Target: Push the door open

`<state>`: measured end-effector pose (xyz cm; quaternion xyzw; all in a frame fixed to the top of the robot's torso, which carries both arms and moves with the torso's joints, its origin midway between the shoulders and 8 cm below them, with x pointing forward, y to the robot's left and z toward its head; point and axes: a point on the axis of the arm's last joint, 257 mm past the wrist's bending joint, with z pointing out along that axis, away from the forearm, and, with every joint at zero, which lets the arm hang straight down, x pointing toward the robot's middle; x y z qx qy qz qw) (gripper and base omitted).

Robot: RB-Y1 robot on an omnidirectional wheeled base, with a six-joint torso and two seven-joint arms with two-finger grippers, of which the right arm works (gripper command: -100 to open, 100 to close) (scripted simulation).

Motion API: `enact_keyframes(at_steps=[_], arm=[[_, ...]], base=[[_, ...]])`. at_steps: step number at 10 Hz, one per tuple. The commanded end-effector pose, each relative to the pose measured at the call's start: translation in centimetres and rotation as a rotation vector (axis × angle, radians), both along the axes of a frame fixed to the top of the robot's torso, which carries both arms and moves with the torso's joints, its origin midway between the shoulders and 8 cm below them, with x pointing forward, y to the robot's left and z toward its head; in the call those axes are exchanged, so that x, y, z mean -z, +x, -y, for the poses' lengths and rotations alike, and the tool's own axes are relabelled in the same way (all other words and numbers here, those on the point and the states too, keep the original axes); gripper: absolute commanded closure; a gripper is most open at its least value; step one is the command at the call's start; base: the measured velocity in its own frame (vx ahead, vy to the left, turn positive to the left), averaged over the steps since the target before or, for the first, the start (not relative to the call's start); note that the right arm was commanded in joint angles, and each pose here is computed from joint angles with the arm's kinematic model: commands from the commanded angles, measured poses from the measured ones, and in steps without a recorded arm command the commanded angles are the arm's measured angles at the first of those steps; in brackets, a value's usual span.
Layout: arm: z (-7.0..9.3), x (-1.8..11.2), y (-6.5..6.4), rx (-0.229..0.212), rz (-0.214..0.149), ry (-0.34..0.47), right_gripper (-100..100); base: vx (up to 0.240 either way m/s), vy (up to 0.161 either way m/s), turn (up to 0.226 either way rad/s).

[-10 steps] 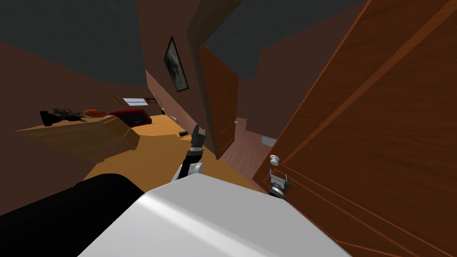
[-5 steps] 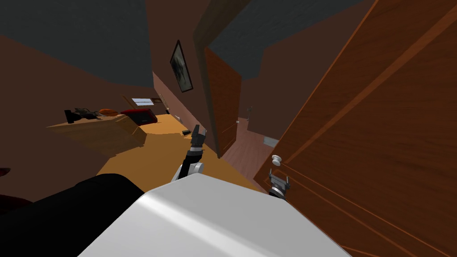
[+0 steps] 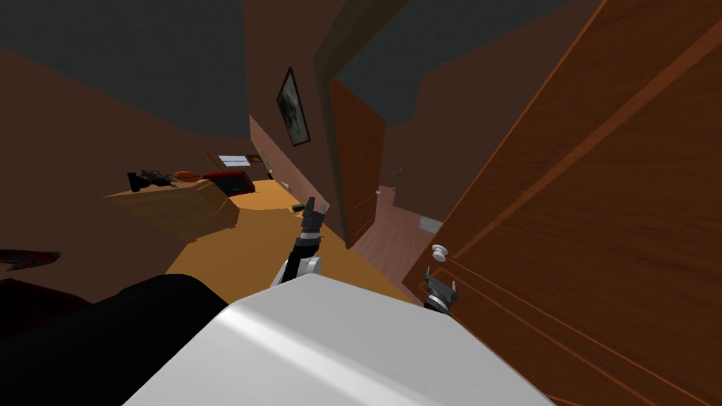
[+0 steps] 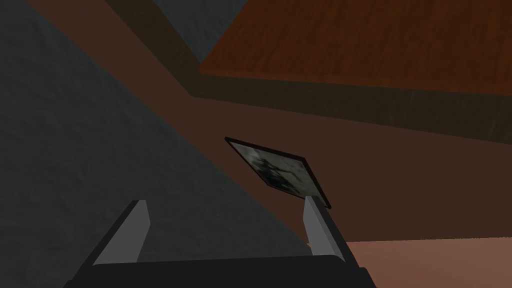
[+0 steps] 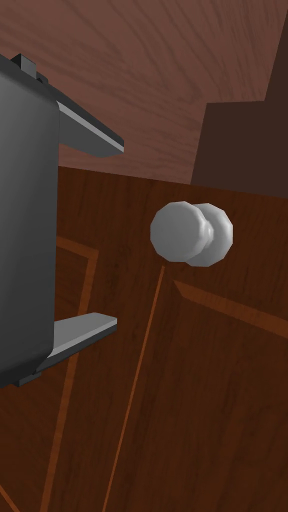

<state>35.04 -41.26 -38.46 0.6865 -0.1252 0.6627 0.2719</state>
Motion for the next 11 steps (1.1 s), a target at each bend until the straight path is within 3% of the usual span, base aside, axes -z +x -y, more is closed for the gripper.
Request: enact_keyframes(at_steps=[1,6,8,11], arm=[[0.0,0.1,-0.05,0.004,0.016,0.032,-100],[0.0,0.65,-0.27,0.026,0.085,0.171,-100],[-0.01,0.66,-0.27,0.027,0.086,0.173,-100],[0.83,0.52,-0.26,0.031,0.088,0.166,-100]], base=[[-0.031,0.011,0.021],[-0.026,0.01,0.044],[-0.019,0.004,0.02],[0.142,-0.089,0.021]])
